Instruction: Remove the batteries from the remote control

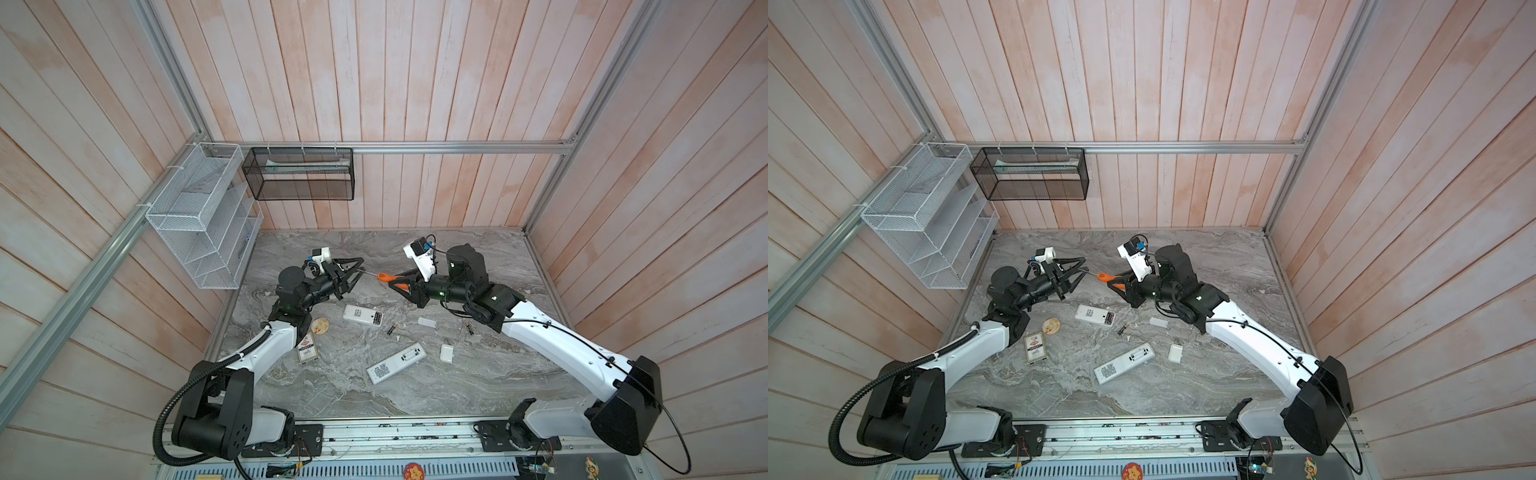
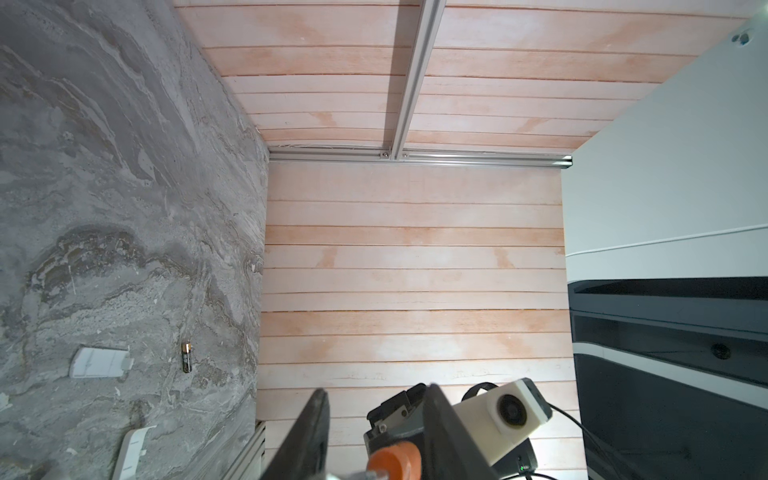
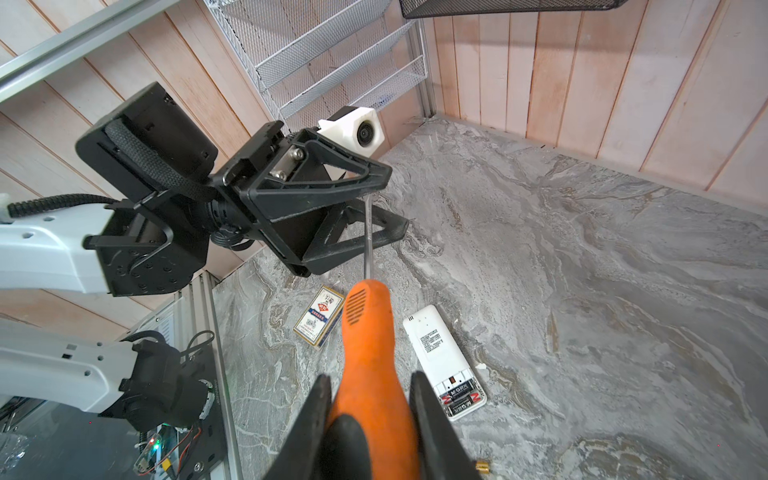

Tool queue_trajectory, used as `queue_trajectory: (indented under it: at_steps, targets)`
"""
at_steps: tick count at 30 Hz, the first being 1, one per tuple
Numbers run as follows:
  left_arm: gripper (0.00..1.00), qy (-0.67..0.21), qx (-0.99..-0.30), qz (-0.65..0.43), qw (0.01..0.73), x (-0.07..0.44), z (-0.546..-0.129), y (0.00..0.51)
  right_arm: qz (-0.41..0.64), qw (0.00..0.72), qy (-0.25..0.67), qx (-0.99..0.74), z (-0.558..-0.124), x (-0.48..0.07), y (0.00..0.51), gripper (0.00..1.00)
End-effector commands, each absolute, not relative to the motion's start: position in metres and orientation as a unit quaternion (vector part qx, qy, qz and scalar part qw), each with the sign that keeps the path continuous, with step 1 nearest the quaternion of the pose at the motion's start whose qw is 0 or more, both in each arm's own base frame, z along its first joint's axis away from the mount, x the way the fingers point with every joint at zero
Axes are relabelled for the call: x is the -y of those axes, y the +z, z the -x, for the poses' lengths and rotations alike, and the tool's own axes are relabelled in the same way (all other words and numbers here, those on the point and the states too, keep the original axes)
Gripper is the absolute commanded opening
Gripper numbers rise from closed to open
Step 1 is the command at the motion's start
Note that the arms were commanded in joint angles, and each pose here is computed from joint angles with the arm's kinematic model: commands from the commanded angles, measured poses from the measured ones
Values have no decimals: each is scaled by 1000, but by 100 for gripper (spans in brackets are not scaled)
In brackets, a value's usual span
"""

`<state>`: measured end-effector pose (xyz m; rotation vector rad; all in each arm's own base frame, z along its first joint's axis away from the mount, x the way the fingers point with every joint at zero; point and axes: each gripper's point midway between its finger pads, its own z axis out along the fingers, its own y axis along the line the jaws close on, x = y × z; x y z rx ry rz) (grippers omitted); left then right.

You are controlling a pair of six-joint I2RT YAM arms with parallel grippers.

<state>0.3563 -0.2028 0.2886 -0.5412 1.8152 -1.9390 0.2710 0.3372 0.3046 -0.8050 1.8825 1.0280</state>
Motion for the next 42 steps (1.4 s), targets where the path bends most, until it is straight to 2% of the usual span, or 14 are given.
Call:
queue_trajectory:
  at_steps: [1,3,7,9,11,13,15,17,20,27,30,38,42]
  targets:
    - [22,-704,-646,175,237,205,-361,306,320,424,426,-732,-269,-344,322,1]
    - [15,-704,-646,177,237,205,-361,306,319,424,427,-732,-269,-344,322,1]
    - [7,-702,-646,182,238,203,-362,304,310,423,432,-734,-269,-344,323,2]
    - [4,-702,-645,182,240,203,-361,305,297,418,439,-737,-270,-344,323,14]
    - [3,-700,-645,187,243,201,-361,304,270,404,462,-742,-274,-342,326,43]
    - [2,-698,-642,197,247,198,-362,303,222,381,498,-747,-281,-337,330,66]
    - [2,-697,-638,208,252,195,-362,301,157,351,543,-747,-287,-331,331,77]
    - [2,-695,-634,219,259,191,-363,301,118,324,591,-729,-283,-331,336,81]
    - [2,-693,-630,230,266,188,-365,301,86,294,630,-714,-278,-335,338,81]
    - [2,-689,-633,232,264,189,-365,301,78,258,635,-724,-276,-345,331,76]
    - [2,-682,-642,232,263,188,-362,298,80,250,630,-731,-276,-352,328,70]
    - [1,-676,-652,224,261,186,-355,298,55,235,618,-748,-285,-357,314,41]
    - [2,-674,-653,226,262,181,-354,297,53,235,618,-748,-288,-359,314,39]
